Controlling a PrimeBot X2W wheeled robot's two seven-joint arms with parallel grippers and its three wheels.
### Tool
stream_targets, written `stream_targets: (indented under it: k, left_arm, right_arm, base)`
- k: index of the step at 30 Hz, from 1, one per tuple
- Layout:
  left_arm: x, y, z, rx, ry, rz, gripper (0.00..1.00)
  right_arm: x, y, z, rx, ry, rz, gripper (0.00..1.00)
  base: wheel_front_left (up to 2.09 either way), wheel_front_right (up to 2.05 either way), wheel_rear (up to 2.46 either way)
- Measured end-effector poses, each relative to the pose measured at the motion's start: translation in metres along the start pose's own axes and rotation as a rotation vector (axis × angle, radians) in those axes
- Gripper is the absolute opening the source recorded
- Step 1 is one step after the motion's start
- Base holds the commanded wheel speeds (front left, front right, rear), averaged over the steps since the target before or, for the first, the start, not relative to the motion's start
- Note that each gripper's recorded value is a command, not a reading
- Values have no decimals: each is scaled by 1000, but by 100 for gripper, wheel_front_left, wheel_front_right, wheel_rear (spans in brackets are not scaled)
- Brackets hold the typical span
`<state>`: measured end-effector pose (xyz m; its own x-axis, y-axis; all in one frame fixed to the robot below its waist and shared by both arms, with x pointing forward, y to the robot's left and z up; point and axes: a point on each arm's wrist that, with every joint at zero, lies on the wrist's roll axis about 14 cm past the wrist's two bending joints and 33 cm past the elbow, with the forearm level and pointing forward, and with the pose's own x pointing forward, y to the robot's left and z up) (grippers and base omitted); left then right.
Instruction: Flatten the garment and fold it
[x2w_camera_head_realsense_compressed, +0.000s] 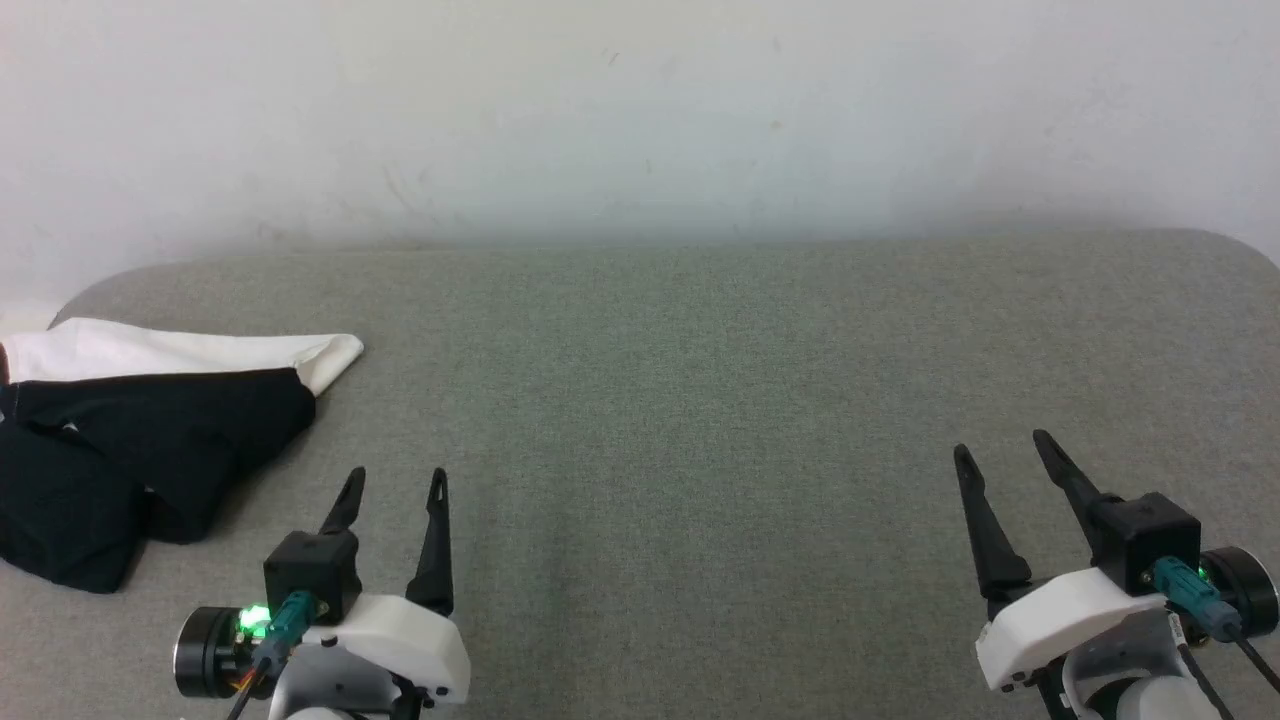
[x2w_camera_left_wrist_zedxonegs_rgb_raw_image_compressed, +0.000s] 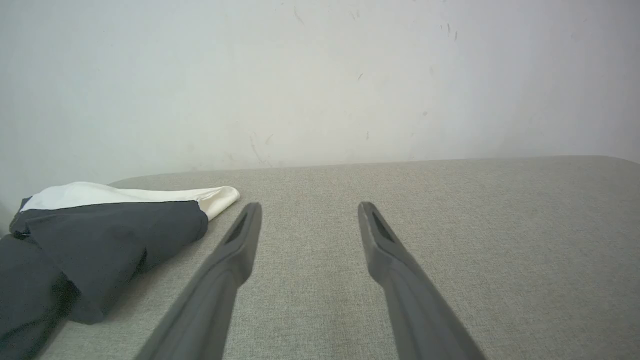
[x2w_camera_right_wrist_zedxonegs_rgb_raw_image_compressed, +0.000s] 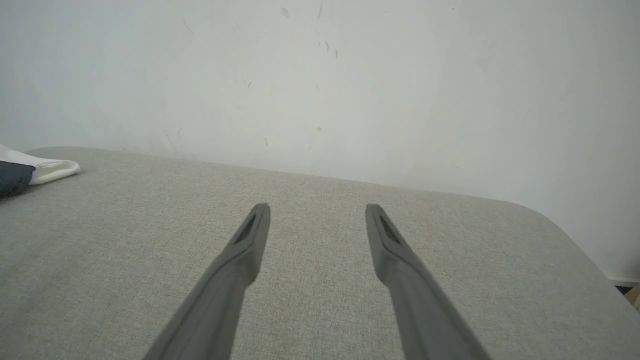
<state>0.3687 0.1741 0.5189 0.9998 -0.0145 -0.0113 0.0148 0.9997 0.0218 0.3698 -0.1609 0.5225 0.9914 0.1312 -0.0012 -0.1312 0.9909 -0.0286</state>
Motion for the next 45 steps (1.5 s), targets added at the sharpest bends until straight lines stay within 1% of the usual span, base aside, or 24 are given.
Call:
stream_targets:
  k: [10, 24, 45]
  left_arm:
    - [-5, 8, 1, -16, -16, 30, 100]
    - [-21, 30, 0, -27, -33, 105, 100]
    - [-56, 68, 0, -39, -64, 240, 100]
  right_arm:
    - [5, 9, 4, 6, -23, 30, 100]
    - [15, 31, 7, 23, -50, 96, 100]
    - [29, 79, 14, 49, -91, 239, 100]
  base:
    - [0, 0, 0]
    - [0, 0, 0]
    - [0, 0, 0]
